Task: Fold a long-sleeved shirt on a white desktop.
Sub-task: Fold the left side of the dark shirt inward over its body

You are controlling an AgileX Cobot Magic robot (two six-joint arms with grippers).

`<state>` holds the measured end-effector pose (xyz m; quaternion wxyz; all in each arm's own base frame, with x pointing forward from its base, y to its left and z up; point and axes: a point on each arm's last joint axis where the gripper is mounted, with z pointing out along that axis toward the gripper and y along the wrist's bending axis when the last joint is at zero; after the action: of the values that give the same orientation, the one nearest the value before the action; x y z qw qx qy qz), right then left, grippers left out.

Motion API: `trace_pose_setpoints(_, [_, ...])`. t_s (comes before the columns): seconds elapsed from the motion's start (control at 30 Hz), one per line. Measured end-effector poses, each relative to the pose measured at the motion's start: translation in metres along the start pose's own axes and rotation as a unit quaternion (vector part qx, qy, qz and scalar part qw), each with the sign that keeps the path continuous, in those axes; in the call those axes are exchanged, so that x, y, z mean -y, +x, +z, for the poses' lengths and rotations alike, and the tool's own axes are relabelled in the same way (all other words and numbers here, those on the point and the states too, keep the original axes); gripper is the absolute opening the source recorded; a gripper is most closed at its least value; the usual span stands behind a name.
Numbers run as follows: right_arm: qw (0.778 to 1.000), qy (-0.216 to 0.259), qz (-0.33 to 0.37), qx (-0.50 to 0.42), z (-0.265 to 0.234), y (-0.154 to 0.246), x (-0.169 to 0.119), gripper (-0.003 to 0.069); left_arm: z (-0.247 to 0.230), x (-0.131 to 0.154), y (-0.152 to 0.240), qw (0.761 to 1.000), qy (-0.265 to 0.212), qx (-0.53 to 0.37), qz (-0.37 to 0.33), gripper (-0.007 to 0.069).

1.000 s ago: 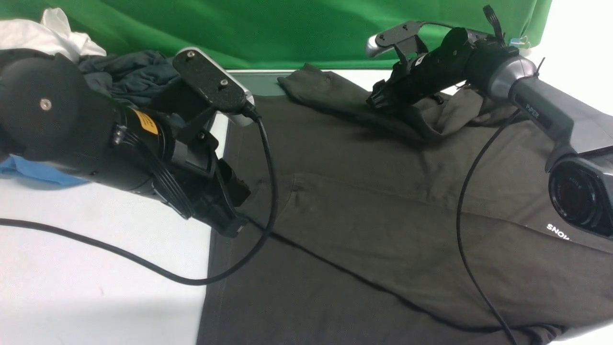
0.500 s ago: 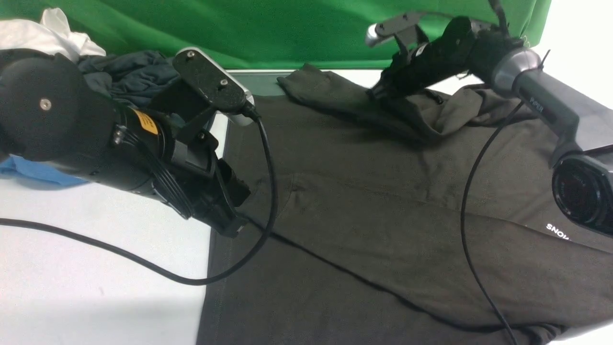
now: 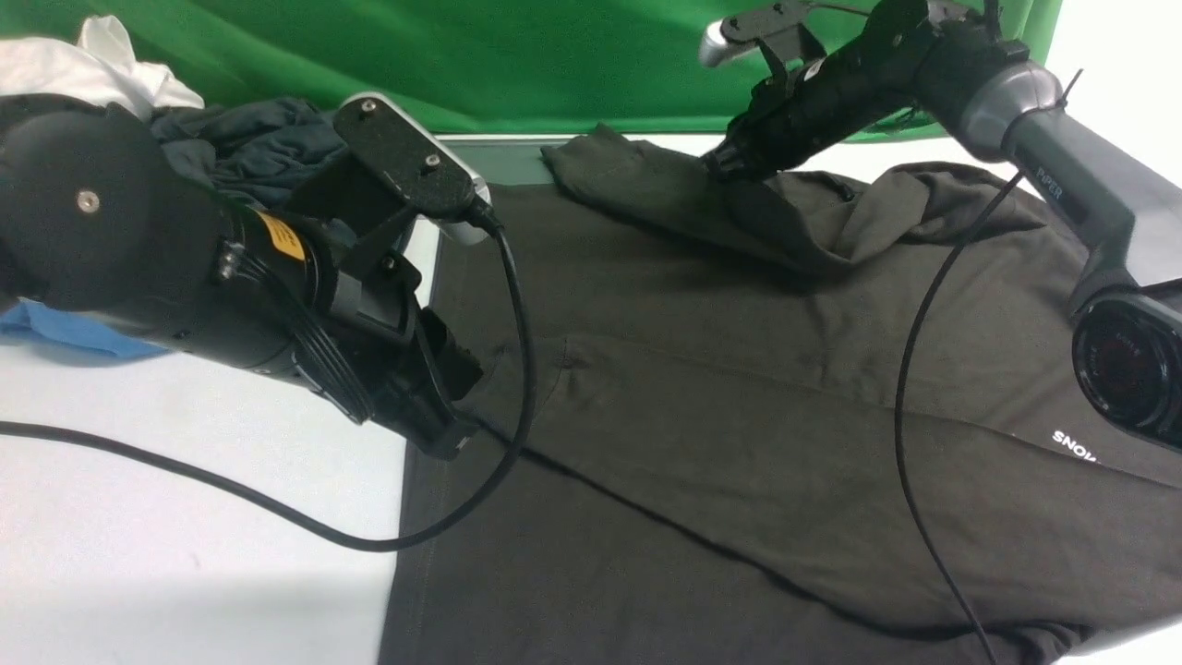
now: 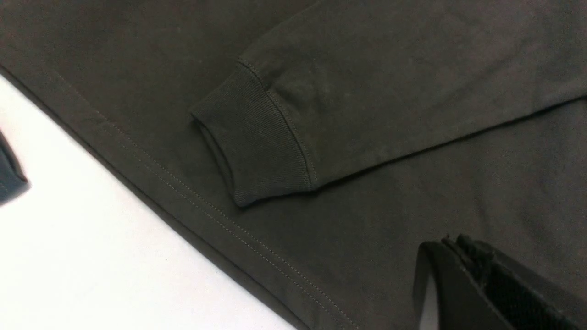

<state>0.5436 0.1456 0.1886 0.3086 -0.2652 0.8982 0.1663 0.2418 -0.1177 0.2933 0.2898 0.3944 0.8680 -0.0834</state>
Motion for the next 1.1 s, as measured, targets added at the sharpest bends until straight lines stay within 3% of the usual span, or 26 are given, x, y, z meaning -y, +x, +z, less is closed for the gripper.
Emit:
trace_pose_setpoints(0.27, [0.994,-0.097,-0.023,-0.039,-0.027,-0.006,-0.024,0.0041,0.000,0.000,0.000,1.000,-0.001,0.000,0.001,0.0018])
trace_pose_setpoints(0.6, [0.986,-0.129,-0.012,-0.104,-0.004,0.013,-0.060,0.0048,0.000,0.000,0.000,1.000,-0.001,0.000,0.000,0.0018])
trace_pose_setpoints(0.67, [0.983,-0.134,-0.001,-0.127,0.003,0.021,-0.069,0.0086,0.000,0.000,0.000,1.000,-0.001,0.000,0.000,0.0018])
trace_pose_setpoints(0.9, [0.983,-0.120,0.048,-0.132,-0.006,0.016,-0.070,0.0482,0.000,0.000,0.000,1.000,-0.001,0.000,0.000,0.0018])
trace_pose_setpoints(0.97, [0.986,-0.110,0.060,-0.112,-0.017,0.007,-0.065,0.0516,0.000,0.000,0.000,1.000,-0.001,0.000,0.000,0.0018])
trace_pose_setpoints(1.1, [0.992,-0.066,0.096,-0.039,-0.036,-0.012,-0.044,0.0513,0.000,0.000,0.000,1.000,0.000,0.000,0.000,0.0018])
